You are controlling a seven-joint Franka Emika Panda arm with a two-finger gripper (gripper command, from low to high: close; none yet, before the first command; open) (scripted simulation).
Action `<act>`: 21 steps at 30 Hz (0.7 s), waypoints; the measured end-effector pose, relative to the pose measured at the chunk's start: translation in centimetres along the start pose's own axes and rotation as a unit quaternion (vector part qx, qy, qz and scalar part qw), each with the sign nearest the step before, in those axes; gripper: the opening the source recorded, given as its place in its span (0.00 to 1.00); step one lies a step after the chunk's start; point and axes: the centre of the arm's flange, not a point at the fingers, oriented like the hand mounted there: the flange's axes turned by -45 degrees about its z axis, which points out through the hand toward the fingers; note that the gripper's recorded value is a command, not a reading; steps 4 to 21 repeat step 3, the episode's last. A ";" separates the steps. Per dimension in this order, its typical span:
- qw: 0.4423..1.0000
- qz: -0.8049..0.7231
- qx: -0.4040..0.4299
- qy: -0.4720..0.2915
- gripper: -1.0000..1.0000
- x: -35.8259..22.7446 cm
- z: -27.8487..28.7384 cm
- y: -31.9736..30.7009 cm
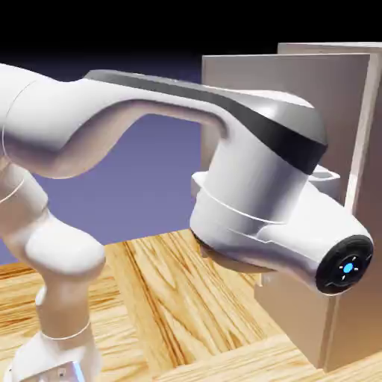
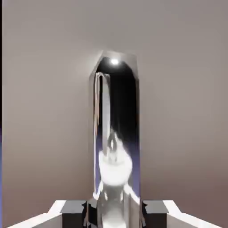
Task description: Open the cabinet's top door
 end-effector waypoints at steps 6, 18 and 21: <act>1.000 0.000 0.024 0.000 0.00 0.0 -1.1 0.7; 1.000 0.000 0.024 0.000 0.00 0.0 -1.1 0.7; 1.000 0.000 0.024 0.000 0.00 0.0 -1.1 0.7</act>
